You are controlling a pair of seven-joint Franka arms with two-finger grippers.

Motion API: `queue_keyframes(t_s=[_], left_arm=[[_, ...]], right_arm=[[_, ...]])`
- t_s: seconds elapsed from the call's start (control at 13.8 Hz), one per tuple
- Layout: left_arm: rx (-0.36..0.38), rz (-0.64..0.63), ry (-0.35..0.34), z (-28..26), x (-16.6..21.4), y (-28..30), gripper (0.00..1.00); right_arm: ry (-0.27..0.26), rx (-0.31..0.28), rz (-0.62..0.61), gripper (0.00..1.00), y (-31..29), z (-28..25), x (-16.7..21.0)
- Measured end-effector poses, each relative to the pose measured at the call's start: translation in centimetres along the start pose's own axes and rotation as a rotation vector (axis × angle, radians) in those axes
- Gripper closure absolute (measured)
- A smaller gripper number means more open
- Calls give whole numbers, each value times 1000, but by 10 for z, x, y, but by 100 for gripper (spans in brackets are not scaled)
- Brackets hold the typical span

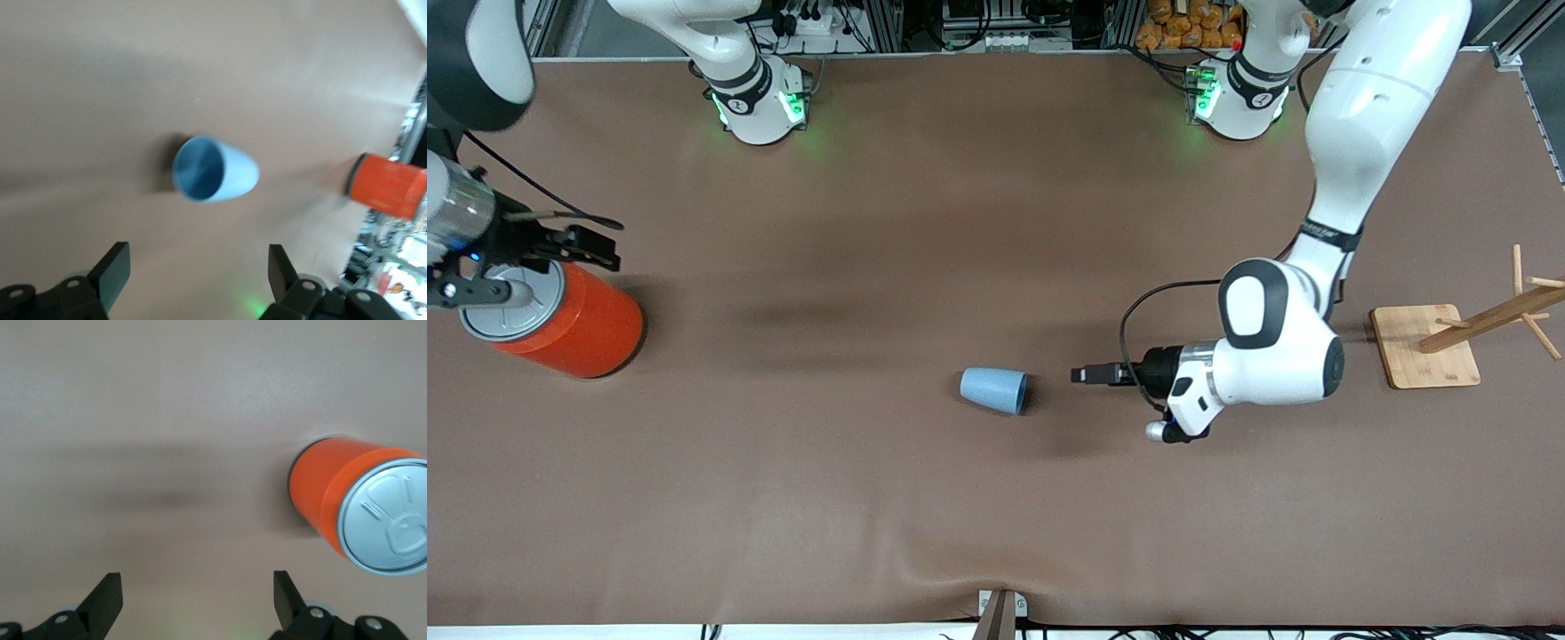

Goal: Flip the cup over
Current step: 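Grasp the blue cup's rim end with the left gripper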

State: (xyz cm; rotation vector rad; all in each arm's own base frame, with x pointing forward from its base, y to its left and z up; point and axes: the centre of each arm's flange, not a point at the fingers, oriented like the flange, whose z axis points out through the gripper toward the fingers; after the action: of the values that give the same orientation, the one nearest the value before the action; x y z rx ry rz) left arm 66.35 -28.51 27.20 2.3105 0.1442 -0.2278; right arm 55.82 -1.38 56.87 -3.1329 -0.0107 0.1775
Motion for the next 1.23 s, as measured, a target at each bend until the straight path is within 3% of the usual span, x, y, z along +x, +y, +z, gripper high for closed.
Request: queue_keyframes(t_s=[0.29,0.51,0.72,1.01,1.23], left_arm=[[-89,26,22,40,8,-5,17],[-134,35,29,59,10,-16,21],[-125,38,48,75,11,-22,22],[-110,55,69,99,9,-20,26],[-102,52,77,120,3,-18,29]], right_arm=[[52,2,40,0,23,-39,-5],[59,1,37,0,24,-42,-5],[54,1,34,0,19,-41,-4],[13,6,144,0,16,-44,-11],[32,4,147,0,6,-56,-12]])
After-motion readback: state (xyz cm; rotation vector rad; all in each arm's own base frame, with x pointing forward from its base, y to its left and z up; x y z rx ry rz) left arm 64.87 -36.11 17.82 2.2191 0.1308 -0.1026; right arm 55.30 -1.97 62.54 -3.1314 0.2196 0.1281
